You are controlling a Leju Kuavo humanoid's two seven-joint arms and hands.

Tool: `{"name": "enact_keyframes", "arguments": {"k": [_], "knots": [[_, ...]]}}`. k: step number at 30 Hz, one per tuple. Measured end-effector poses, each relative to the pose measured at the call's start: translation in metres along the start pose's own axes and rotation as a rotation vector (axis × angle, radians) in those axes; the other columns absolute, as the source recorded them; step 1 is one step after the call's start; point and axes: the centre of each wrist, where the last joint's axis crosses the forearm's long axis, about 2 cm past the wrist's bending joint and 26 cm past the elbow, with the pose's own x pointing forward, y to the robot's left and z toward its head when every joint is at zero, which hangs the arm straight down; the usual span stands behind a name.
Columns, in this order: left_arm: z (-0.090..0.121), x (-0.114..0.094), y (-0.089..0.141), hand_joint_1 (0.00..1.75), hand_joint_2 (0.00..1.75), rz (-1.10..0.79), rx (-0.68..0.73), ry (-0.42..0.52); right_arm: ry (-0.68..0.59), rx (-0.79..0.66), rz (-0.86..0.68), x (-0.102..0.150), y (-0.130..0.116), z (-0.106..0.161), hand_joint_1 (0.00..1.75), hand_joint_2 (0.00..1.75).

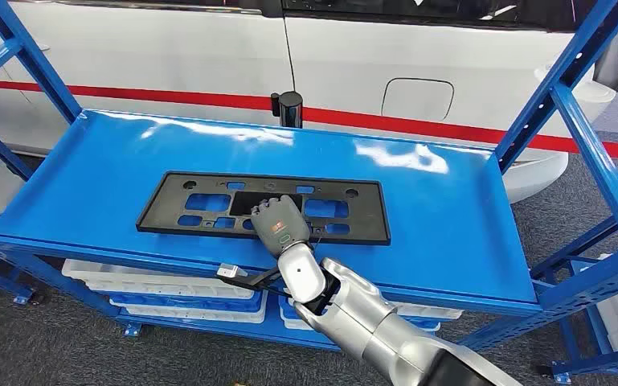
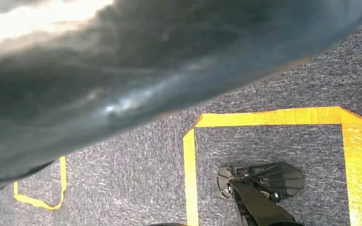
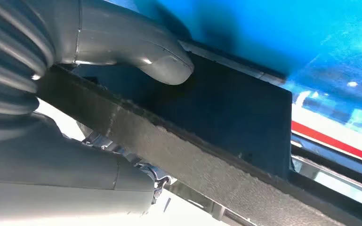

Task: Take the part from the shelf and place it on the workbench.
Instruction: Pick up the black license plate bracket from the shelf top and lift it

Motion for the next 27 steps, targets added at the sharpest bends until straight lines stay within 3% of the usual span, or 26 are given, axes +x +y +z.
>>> {"name": "enact_keyframes", "arguments": {"k": [7, 11, 18, 23, 27], "knots": [[0.0, 0.0, 0.0, 0.0, 0.0, 0.0, 0.0, -0.002, 0.004, -0.015, -0.01, 0.0, 0.0, 0.0, 1.75, 1.75], [0.0, 0.0, 0.0, 0.0, 0.0, -0.002, -0.001, -0.007, 0.003, -0.09, -0.104, -0.001, -0.002, 0.003, 1.75, 1.75], [0.0, 0.0, 0.0, 0.0, 0.0, -0.027, -0.01, -0.027, 0.001, -0.425, -0.636, -0.026, -0.026, 0.011, 1.75, 1.75], [0.0, 0.0, -0.001, 0.0, 0.0, -0.063, -0.025, -0.046, 0.004, -0.682, -0.993, -0.052, -0.032, 0.031, 1.75, 1.75], [0.0, 0.001, -0.001, 0.0, 1.75, -0.076, -0.034, -0.062, -0.019, -0.829, -1.1, -0.066, -0.037, 0.047, 1.75, 1.75]]}}
